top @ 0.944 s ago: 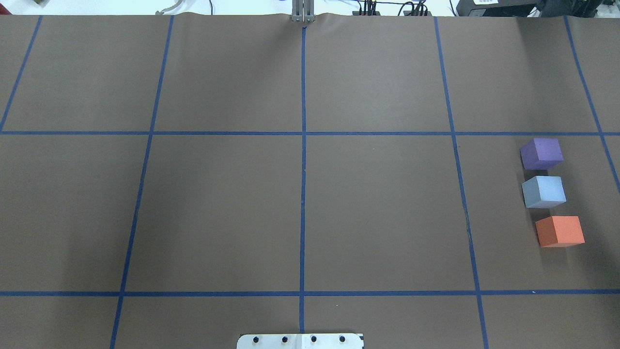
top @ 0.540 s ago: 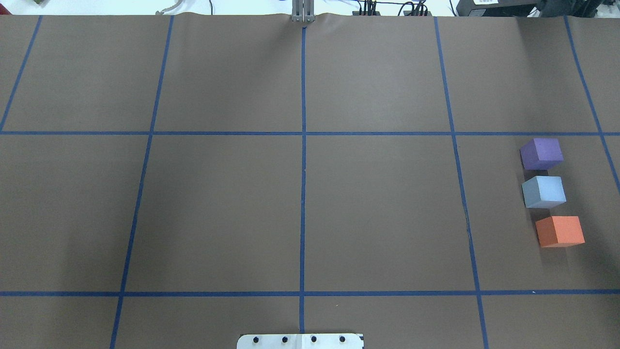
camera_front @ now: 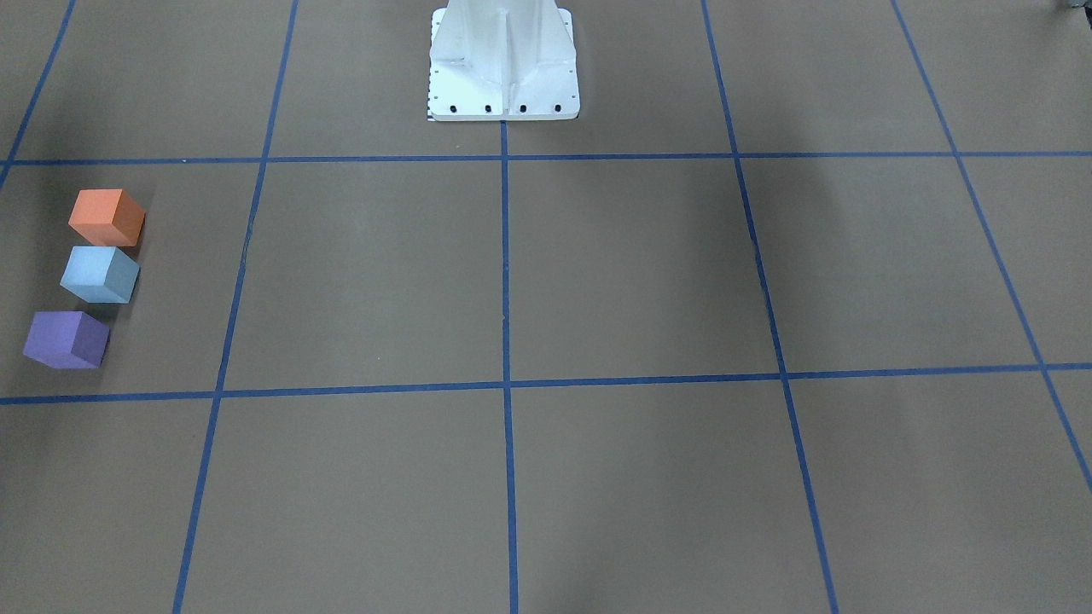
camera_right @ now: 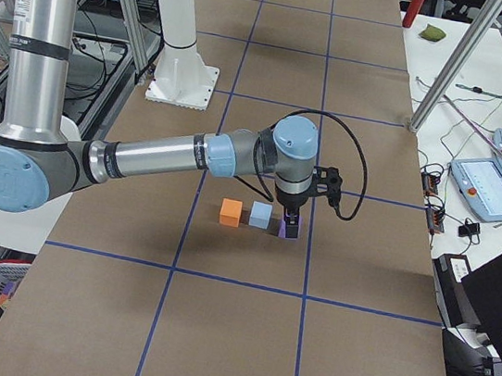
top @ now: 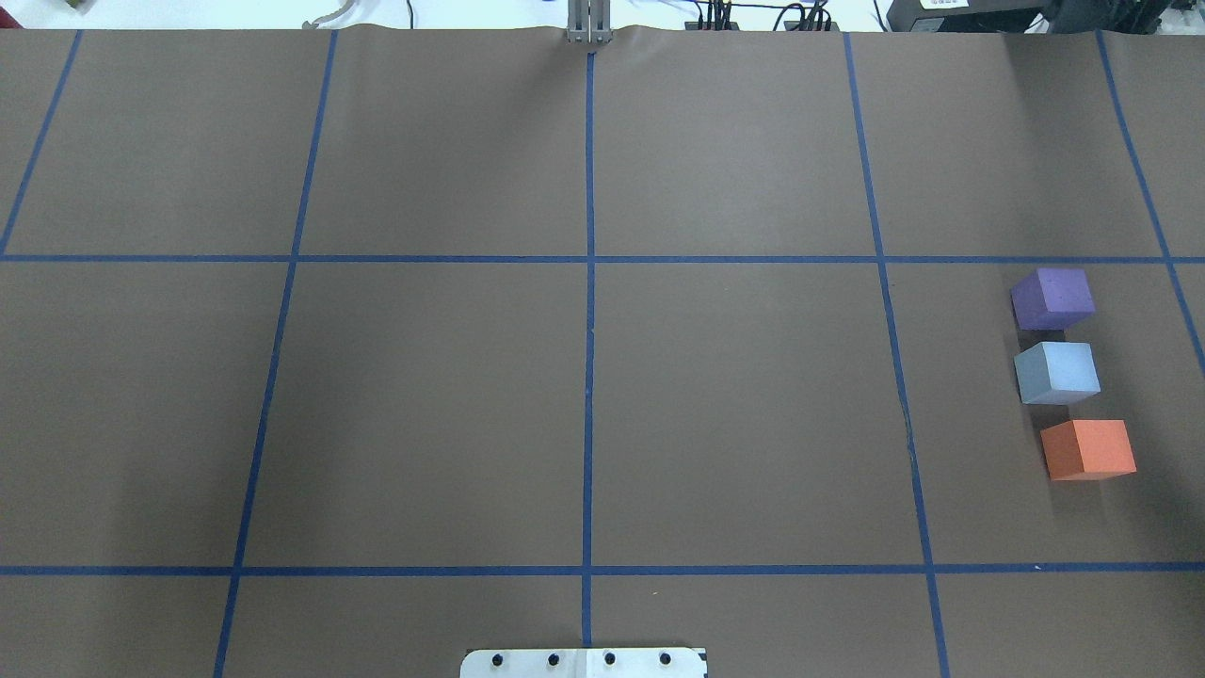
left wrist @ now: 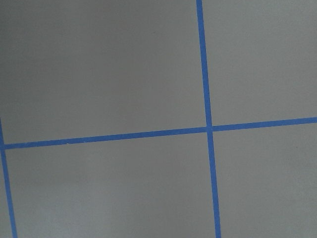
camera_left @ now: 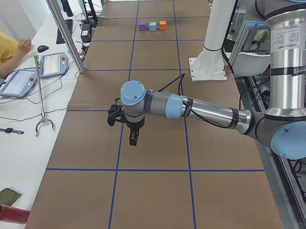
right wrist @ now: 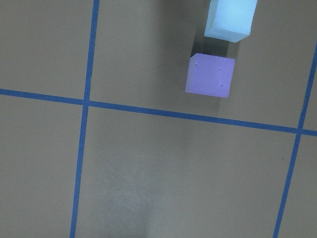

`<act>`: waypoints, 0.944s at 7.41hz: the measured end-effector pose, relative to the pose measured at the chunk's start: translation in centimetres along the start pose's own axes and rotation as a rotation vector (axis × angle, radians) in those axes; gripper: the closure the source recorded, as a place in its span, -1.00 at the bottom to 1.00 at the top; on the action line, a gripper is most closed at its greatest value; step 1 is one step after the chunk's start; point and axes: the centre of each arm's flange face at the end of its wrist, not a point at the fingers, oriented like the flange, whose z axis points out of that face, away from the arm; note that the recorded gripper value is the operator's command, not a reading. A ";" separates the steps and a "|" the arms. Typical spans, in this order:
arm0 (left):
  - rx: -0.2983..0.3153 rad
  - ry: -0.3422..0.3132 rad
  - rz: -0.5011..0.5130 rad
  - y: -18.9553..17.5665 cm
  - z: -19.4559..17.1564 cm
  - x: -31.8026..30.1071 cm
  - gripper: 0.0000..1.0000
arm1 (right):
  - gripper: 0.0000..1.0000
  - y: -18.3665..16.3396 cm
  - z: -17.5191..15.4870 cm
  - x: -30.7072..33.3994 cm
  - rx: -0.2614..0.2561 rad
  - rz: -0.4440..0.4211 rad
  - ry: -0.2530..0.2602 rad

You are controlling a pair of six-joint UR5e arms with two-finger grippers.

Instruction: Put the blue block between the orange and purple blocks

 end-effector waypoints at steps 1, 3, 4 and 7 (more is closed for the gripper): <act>0.000 0.000 0.001 -0.1 0.0 0.0 -1.00 | -1.00 -0.1 0.0 0.1 0.000 0.001 0.001; -0.001 0.000 -0.001 -0.2 0.1 0.0 -1.00 | -1.00 0.1 0.1 0.2 -0.002 0.004 0.001; -0.001 0.000 -0.001 -0.2 0.1 -0.1 -1.00 | -1.00 0.2 0.1 0.3 -0.004 0.006 0.002; -0.009 0.000 -0.015 0.0 0.4 -0.6 -1.00 | -1.00 0.1 0.2 0.4 -0.004 0.007 0.003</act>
